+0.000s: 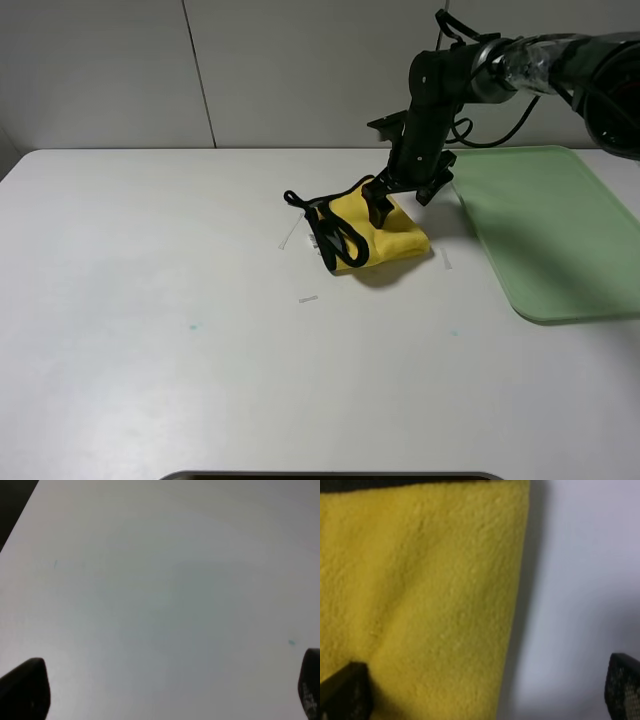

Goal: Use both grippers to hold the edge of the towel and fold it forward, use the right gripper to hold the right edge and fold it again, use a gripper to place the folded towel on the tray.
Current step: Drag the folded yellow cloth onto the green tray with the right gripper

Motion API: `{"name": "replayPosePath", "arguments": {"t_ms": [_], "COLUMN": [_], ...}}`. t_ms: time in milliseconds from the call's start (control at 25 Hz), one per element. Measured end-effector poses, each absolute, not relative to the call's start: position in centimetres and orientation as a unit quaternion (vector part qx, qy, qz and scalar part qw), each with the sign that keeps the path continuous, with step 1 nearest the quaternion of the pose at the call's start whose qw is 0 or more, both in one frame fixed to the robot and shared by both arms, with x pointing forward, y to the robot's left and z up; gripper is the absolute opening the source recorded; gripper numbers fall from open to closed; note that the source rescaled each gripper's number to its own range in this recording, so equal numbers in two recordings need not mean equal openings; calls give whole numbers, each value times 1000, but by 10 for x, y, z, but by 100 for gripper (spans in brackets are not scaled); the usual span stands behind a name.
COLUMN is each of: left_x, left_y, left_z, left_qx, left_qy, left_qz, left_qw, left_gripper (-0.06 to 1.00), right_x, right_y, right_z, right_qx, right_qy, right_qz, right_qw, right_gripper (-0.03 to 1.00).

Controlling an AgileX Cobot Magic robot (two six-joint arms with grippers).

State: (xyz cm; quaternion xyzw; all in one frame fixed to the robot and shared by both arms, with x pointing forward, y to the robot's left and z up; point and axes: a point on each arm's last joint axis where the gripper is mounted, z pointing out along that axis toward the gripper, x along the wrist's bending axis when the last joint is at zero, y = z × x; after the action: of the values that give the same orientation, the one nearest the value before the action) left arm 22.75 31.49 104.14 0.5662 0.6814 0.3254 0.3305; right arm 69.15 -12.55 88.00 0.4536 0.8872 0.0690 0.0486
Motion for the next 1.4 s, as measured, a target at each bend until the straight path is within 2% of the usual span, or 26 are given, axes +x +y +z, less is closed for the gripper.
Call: {"name": "replayPosePath", "arguments": {"t_ms": [200,280,360,800,840,1400], "left_x": [228,228,228,228,228,228], "left_y": [315,315,315,315,315,315], "left_z": [1041,1041,1041,1041,1041,1041], "left_qx": [566,566,566,566,566,566], "left_qy": [681,681,681,681,681,681], "left_qz": [325,325,325,325,325,325], "left_qw": [331,331,331,331,331,331], "left_gripper": [100,100,100,100,100,100], "right_x": [692,692,692,693,693,700], "right_y": [-125,-125,-125,-124,-124,-124], "right_z": [879,879,879,879,879,894], "right_qx": [454,455,456,458,458,467], "right_qy": [887,887,886,884,884,880], "right_qz": [70,71,73,82,81,66], "right_qw": [50,49,47,51,51,53], "right_gripper": [100,95,84,8,5,5]}}
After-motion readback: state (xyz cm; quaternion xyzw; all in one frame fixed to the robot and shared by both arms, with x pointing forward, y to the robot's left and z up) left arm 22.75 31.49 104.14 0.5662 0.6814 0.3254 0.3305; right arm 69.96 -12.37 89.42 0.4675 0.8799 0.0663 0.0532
